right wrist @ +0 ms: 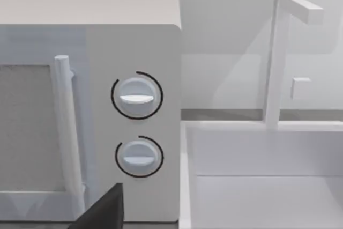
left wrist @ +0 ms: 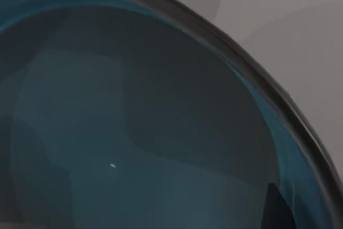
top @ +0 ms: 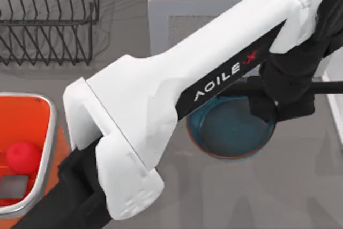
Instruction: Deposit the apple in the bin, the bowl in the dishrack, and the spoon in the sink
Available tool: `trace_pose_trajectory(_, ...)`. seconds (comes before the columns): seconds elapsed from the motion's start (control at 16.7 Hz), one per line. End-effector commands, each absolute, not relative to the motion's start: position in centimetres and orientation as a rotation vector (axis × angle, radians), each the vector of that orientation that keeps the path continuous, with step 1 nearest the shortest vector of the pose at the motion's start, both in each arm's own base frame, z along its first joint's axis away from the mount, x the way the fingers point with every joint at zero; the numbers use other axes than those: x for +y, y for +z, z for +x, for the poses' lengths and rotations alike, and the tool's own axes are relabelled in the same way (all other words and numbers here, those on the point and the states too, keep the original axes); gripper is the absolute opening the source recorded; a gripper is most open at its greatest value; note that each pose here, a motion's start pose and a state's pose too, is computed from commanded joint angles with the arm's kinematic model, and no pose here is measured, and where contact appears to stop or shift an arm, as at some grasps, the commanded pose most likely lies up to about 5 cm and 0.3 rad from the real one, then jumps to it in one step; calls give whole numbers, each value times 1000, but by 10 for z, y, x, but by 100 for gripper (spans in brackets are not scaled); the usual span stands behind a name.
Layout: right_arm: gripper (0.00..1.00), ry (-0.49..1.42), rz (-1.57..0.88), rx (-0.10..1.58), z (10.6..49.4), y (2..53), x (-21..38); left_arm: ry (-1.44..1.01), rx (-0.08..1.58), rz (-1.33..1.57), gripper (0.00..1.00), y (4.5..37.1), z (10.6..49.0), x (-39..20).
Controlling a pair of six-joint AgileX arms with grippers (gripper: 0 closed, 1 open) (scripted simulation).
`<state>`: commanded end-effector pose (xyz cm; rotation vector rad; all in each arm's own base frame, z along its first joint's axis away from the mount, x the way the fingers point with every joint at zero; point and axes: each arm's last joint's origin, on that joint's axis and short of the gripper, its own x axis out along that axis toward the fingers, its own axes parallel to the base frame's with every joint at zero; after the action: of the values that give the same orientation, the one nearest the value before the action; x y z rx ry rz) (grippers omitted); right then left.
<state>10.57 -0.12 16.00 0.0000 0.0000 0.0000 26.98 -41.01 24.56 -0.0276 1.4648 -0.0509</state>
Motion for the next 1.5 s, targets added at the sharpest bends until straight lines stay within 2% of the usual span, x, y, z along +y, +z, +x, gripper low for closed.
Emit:
trace_pose_trajectory(0.12, 100, 0, 0, 0, 106, 160, -1, -105, 1442, -73, 0, 270, 285, -390)
trace_pose_trajectory(0.3, 100, 0, 0, 0, 106, 160, -1, -239, 1340, -150, 0, 323, 303, -345)
trace_pose_trajectory(0.54, 100, 0, 0, 0, 106, 160, -1, -391, 1021, -268, 0, 411, 306, -246)
trace_pose_trajectory(0.78, 100, 0, 0, 0, 106, 160, -1, -388, 697, -303, 0, 460, 288, -156)
trace_pose_trajectory(0.9, 100, 0, 0, 0, 106, 160, -1, -372, 574, -287, 0, 472, 277, -127)
trace_pose_trajectory(1.14, 100, 0, 0, 0, 106, 160, -1, -356, 392, -250, 0, 473, 260, -81)
trace_pose_trajectory(1.5, 100, 0, 0, 0, 106, 160, -1, -185, 102, -129, 0, 440, 208, 0)
